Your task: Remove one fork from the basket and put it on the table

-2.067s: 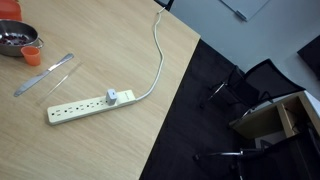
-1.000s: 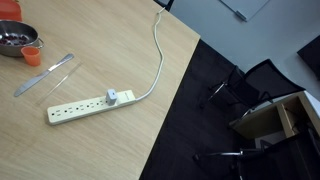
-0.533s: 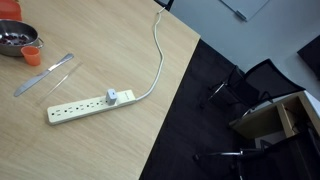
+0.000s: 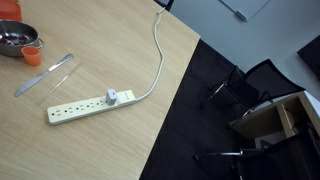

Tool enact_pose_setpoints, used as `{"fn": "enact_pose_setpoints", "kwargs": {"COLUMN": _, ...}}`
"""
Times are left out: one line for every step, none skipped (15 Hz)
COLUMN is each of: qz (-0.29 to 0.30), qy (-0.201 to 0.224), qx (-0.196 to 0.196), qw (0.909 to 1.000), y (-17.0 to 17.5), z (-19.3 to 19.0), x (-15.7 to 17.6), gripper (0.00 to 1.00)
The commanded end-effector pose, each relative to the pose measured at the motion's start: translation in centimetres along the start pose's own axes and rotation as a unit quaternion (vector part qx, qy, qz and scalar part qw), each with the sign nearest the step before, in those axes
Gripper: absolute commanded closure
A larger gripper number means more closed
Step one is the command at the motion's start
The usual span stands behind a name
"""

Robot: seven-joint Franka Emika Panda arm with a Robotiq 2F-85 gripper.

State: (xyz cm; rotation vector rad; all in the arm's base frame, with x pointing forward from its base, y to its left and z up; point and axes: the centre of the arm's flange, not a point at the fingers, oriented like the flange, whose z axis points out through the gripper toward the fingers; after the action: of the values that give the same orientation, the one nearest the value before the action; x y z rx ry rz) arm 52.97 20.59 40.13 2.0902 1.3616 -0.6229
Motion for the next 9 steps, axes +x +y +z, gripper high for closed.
{"fn": "enact_pose_setpoints", "kwargs": {"qz": -0.01, "qy": -0.059, "qx": 0.031, "qw": 0.9977, "y": 1.5, "z": -0.4, "x": 1.3, "gripper": 0.98}}
{"fn": "enact_pose_setpoints", "kwargs": {"qz": -0.016, "qy": -0.065, "qx": 0.04, "qw": 0.997, "y": 2.0, "z": 0.7, "x": 2.1, "gripper": 0.98}}
{"fn": "enact_pose_setpoints", "kwargs": {"qz": -0.018, "qy": -0.067, "qx": 0.057, "qw": 0.996, "y": 2.6, "z": 2.1, "x": 3.2, "gripper": 0.98}}
{"fn": "enact_pose_setpoints", "kwargs": {"qz": -0.02, "qy": -0.062, "qx": 0.07, "qw": 0.9954, "y": 3.2, "z": 3.4, "x": 4.5, "gripper": 0.98}}
{"fn": "enact_pose_setpoints", "kwargs": {"qz": -0.024, "qy": -0.052, "qx": 0.086, "qw": 0.9946, "y": 3.9, "z": 5.2, "x": 5.9, "gripper": 0.98}}
{"fn": "enact_pose_setpoints", "kwargs": {"qz": -0.027, "qy": -0.046, "qx": 0.101, "qw": 0.9934, "y": 4.6, "z": 7.0, "x": 7.2, "gripper": 0.98}}
{"fn": "enact_pose_setpoints", "kwargs": {"qz": -0.028, "qy": -0.037, "qx": 0.118, "qw": 0.9919, "y": 5.5, "z": 9.2, "x": 8.5, "gripper": 0.98}}
{"fn": "enact_pose_setpoints", "kwargs": {"qz": -0.027, "qy": -0.024, "qx": 0.134, "qw": 0.9904, "y": 6.4, "z": 11.5, "x": 9.6, "gripper": 0.98}}
{"fn": "enact_pose_setpoints", "kwargs": {"qz": -0.025, "qy": -0.013, "qx": 0.149, "qw": 0.9885, "y": 7.5, "z": 13.9, "x": 10.5, "gripper": 0.98}}
